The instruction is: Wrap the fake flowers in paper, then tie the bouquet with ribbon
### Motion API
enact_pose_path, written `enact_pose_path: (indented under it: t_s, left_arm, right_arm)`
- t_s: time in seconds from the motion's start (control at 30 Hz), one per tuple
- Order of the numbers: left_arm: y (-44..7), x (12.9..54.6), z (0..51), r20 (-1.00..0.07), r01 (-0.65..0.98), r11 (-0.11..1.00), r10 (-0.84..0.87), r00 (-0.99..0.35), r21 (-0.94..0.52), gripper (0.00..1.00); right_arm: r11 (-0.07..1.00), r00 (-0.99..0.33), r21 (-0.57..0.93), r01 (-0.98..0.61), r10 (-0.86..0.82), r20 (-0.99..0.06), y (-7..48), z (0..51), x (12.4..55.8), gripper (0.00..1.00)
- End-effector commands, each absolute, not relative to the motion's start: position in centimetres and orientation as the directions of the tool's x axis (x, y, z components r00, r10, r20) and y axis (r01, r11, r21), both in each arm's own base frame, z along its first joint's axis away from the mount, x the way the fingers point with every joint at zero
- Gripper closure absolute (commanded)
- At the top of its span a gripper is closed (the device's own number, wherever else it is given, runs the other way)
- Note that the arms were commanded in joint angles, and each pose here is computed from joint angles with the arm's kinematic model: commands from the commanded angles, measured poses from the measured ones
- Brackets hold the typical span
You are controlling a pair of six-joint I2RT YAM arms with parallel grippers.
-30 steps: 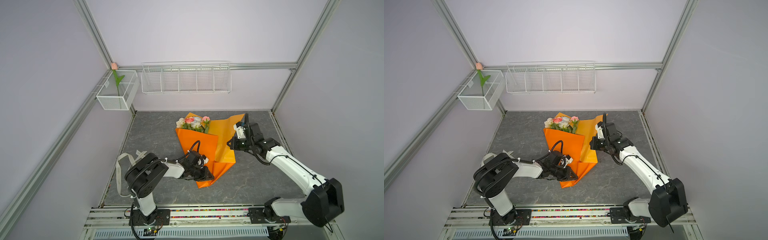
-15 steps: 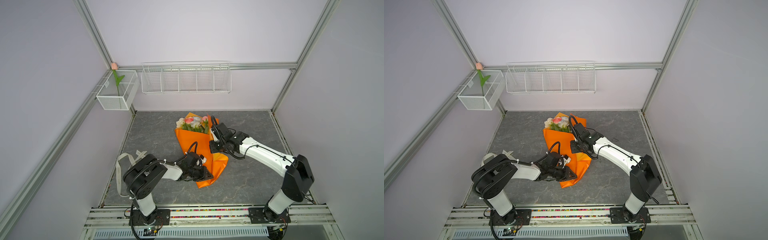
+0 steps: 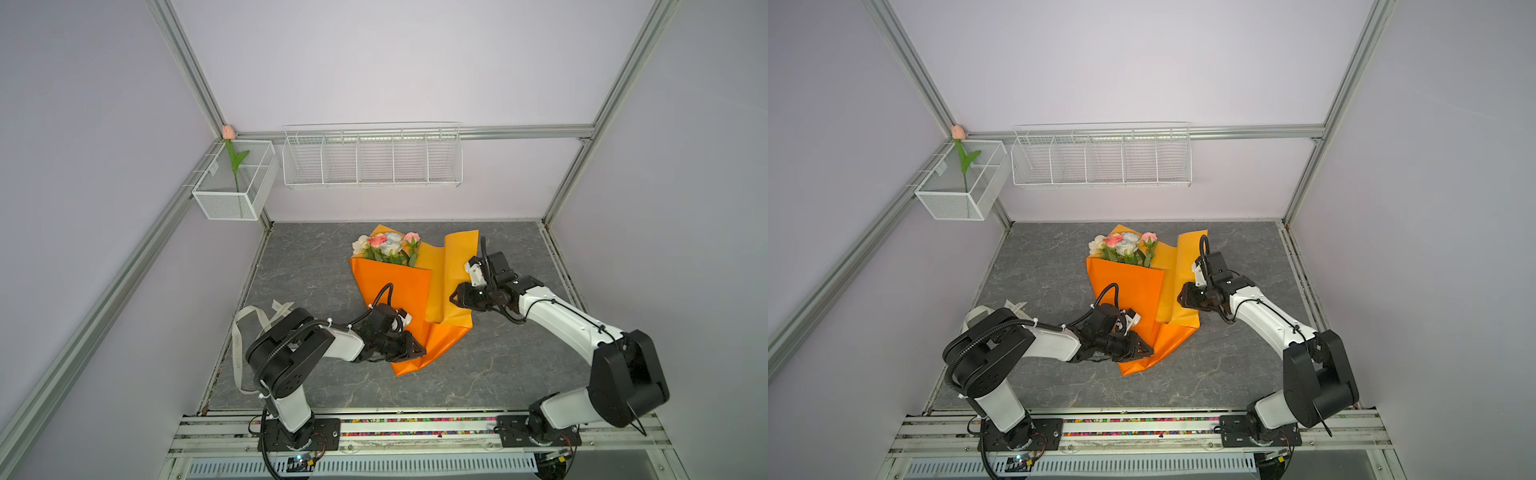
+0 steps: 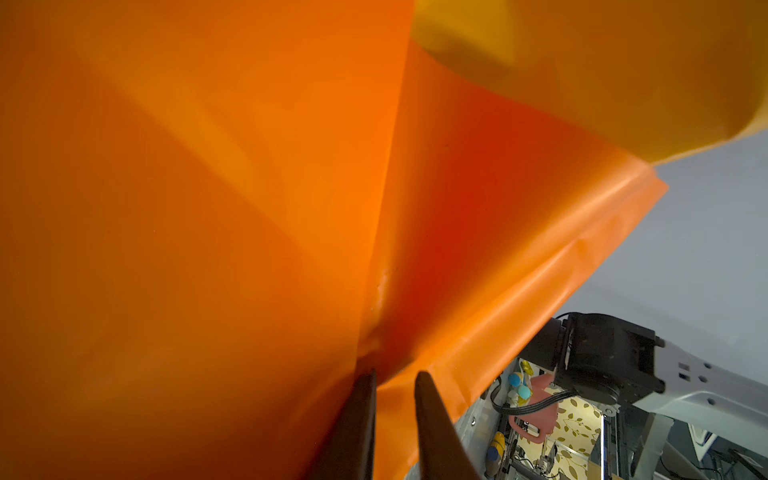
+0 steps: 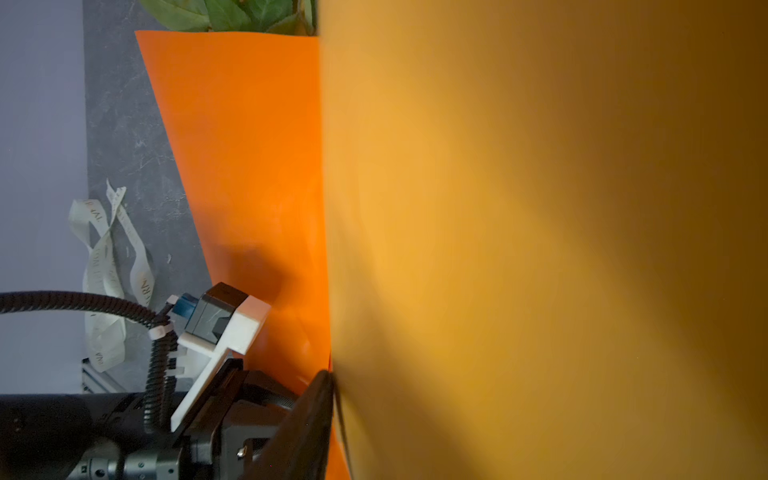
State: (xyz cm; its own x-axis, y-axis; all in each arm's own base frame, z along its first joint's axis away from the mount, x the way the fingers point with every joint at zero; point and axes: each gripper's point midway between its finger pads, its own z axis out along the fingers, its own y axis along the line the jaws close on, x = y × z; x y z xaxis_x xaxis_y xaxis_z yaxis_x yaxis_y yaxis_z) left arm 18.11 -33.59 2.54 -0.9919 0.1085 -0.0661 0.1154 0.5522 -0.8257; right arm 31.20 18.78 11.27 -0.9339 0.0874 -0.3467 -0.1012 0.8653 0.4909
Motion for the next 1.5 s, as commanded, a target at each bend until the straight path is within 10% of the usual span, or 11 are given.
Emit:
enact_pose_path:
  t_s: [0.0,0.3,0.57,1.13,1.47]
  left_arm:
    - [-32.2,18.1,0.2,-0.022,0.061,0.624,0.07,-0.997,-0.779,0.8]
    - [-32.4,18.2,0.3,-0.02,0.061,0.623,0.073,-0.997,-0.78,0.8]
    - [-32.6,18.2,0.7,-0.025,0.074,0.618,0.087,-0.996,-0.783,0.81]
    - [-32.7,18.4,0.7,-0.021,0.078,0.626,0.098,-0.995,-0.776,0.81]
    - [-32.6,18.3,0.8,-0.021,0.084,0.627,0.108,-0.994,-0.774,0.81]
  right_arm:
    - [0.781,-0.937,0.598,-0.182,0.047,-0.346,19.4,11.7,29.3,0.5]
    - [0.69,-0.929,0.714,-0.12,0.176,-0.326,18.9,11.3,25.5,0.37]
    - [0.822,-0.919,0.568,-0.046,0.189,-0.347,13.4,7.9,25.4,0.33]
    - [0.598,-0.912,0.797,0.083,0.368,-0.181,14.0,6.2,23.0,0.33]
    - [0.733,-0.89,0.625,0.268,0.436,-0.13,9.5,3.7,21.0,0.28]
